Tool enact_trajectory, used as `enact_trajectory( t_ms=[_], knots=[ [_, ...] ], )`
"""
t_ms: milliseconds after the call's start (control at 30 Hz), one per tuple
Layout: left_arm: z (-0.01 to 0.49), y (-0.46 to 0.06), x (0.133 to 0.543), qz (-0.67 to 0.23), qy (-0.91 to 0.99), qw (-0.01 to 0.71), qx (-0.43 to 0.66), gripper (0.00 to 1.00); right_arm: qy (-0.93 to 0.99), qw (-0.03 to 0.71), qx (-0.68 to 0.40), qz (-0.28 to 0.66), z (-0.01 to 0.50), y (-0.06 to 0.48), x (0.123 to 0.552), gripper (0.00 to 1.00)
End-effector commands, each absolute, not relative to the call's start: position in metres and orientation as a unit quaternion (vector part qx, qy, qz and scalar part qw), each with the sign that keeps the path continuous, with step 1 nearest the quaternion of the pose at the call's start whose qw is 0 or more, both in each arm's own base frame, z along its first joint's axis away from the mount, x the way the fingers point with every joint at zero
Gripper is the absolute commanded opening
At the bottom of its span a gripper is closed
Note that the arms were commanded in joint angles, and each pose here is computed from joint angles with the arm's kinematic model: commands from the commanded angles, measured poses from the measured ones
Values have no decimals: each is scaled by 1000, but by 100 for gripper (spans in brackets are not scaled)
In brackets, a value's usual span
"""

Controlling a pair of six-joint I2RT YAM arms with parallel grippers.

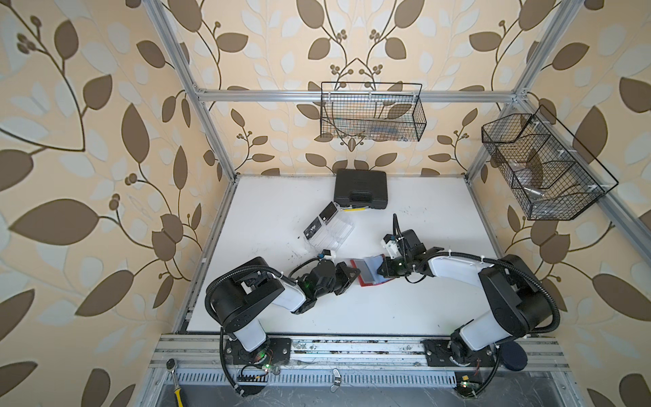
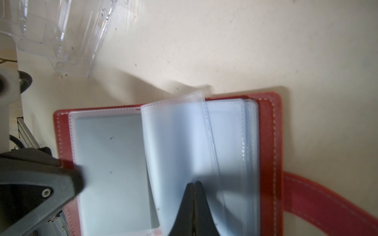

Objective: Take the credit cards out of the card holder
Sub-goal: Flip the card slot at the card holder.

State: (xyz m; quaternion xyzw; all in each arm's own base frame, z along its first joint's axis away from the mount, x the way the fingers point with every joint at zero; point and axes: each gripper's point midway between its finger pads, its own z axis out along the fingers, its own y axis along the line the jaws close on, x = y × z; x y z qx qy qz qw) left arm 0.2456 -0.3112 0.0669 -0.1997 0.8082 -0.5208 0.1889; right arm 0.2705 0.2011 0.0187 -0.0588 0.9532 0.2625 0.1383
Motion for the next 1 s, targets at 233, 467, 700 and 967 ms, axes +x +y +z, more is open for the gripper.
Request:
enact_trajectory(
  t_ms=[233,467,700,967],
  knots=[
    [110,-342,257,-581,772,210,-151,5,971,70,-45,225,-13,186,238,1],
    [104,-355,260,-576,779,200,-145,6,970,67,-46,228,-14,187,237,1],
    [97,-355,259,-570,785,193,-144,8,970,63,-47,231,-16,188,236,1],
    [92,-358,258,-563,793,188,-140,21,969,57,-47,235,-18,190,234,2]
  ],
)
